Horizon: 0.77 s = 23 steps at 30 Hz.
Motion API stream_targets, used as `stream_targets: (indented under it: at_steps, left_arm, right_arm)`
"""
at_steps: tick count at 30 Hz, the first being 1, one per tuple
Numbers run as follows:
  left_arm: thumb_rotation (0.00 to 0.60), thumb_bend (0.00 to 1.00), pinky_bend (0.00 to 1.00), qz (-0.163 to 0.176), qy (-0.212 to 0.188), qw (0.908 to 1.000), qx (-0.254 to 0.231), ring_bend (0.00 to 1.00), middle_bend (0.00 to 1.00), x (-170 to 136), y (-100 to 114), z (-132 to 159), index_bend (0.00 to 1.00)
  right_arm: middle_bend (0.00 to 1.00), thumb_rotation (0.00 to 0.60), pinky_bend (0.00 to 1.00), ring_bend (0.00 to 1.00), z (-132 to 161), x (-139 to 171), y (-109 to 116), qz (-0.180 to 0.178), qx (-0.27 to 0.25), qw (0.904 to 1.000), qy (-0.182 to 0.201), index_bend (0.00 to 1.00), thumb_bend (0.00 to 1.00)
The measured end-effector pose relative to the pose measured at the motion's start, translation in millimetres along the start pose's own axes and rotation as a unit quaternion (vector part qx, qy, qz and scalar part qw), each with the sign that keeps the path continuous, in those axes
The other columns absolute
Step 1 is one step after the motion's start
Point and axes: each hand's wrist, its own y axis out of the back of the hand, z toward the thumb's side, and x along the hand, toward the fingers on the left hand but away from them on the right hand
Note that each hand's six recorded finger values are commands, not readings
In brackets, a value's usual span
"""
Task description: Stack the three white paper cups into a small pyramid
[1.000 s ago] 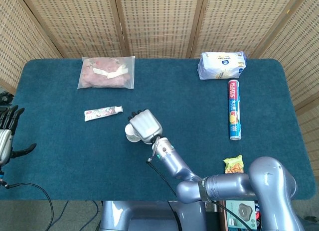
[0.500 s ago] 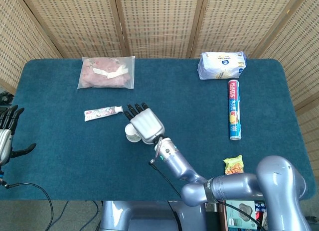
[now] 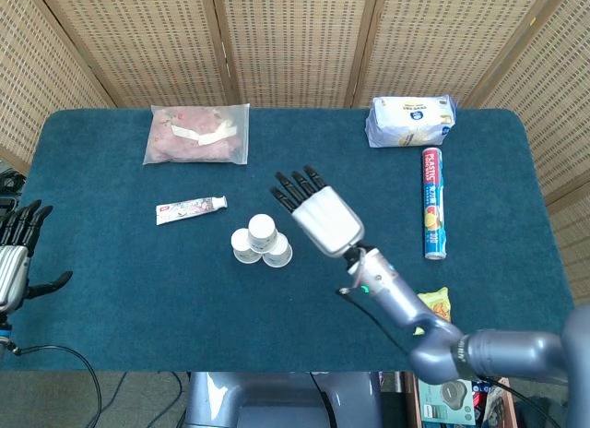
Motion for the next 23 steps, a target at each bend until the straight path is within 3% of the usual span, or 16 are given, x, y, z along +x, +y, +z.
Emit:
stream_targets:
  at_steps: [2,5,11,16,23]
  left_arm:
    - [0.6,0.21,0.0,0.001,-0.001,1.0,-0.001,0.0,0.0,-2,-1,1,0.0]
    - [0.6,0.21,0.0,0.004,-0.002,1.0,-0.003,0.0,0.0,-6,-4,4,0.0]
    - [0.6,0.21,0.0,0.008,-0.004,1.0,-0.003,0.0,0.0,-15,-9,5,0.0]
    - [0.6,0.21,0.0,0.009,-0.005,0.9999,0.003,0.0,0.0,-20,-14,1,0.0]
    - [0.6,0.21,0.0,0.009,-0.009,0.9999,0.01,0.0,0.0,-27,-20,-2,0.0]
  right_arm:
    - [0.12,0.6,0.11,0.12,-23,23,-3,-0.017,-0.007,0.9998,0.001,0.12,0.11]
    - [0.04,0.6,0.01,0.03,-63,68,-20,-0.013,-0.021,0.9994,-0.024,0.05,0.02]
    - [0.0,0.6,0.0,0.0,-123,168,-54,0.034,-0.027,0.9905,-0.131,0.0,0.0]
    - [0.0,0.6,0.0,0.0,-138,236,-70,0.056,-0.046,0.9763,-0.204,0.0,0.0]
    - [0.0,0.6,0.0,0.0,-128,287,-79,0.051,-0.126,0.9505,-0.279,0.0,0.0]
